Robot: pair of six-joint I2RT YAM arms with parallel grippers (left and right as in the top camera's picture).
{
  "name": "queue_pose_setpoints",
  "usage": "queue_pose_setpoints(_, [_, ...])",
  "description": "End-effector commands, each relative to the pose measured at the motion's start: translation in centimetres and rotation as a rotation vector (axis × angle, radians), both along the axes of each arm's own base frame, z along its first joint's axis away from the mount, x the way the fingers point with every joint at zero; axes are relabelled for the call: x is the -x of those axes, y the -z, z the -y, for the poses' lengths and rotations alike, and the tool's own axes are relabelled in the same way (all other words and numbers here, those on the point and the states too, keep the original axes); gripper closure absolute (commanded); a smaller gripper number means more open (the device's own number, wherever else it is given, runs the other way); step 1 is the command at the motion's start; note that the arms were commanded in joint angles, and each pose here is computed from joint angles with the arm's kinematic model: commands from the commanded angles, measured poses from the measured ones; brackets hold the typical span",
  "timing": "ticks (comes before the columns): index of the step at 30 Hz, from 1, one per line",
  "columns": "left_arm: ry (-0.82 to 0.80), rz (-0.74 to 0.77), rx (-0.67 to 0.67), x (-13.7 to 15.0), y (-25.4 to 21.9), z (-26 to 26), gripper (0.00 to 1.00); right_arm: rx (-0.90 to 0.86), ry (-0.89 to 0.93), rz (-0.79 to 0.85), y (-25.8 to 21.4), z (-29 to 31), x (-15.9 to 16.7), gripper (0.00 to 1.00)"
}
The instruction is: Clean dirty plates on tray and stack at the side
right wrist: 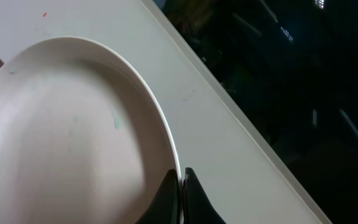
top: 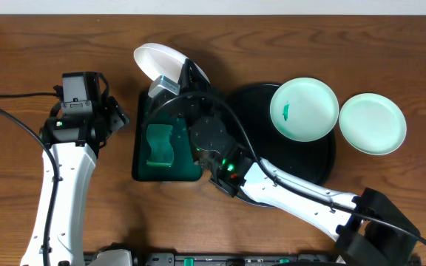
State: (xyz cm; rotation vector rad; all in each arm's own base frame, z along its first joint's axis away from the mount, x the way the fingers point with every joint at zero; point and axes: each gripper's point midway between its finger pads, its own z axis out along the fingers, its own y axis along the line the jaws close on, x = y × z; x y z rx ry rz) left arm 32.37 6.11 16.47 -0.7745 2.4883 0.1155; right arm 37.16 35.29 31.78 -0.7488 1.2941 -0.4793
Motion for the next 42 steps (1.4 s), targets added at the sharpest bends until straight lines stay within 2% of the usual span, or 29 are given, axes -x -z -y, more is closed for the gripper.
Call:
queue_pose_setpoints(1, [-0.013, 0.012, -0.009, 0.0, -0.6, -0.3, 0.18, -0.008, 0.003, 0.013, -0.7, -0.2, 0.0, 0.99])
queue_pose_setpoints(20, [-0.013, 0.012, -0.009, 0.0, -0.6, -0.3, 0.18, -0.012, -0.026, 0.010, -0.6, -0.7, 0.2, 0.99])
queue_pose_setpoints(24, [-0.013, 0.012, -0.010, 0.0, -0.6, -0.3, 0.18, 0.068, -0.027, 0.034, -0.7, -1.0, 0.5, 0.99])
queue_pose_setpoints(27, [-0.013, 0.012, -0.009, 0.0, -0.6, -0.3, 0.18, -0.044, -0.050, 0.016, -1.0, -1.2, 0.6, 0.99])
queue_pose_setpoints(31, [-0.013, 0.012, -0.009, 0.0, -0.6, -0.3, 0.18, 0.070, -0.045, 0.042, -0.9, -1.6, 1.0, 0.99])
queue_pose_setpoints(36, [-0.013, 0.012, -0.009, 0.0, -0.6, -0.3, 0.18, -0.146, -0.022, 0.021, -1.8, -0.7, 0.9, 0.99])
queue_pose_setpoints(42, [-0.013, 0.012, -0.009, 0.0, -0.6, -0.3, 0.18, -0.181, -0.008, -0.015, -1.0, -0.6, 0.8, 0.99])
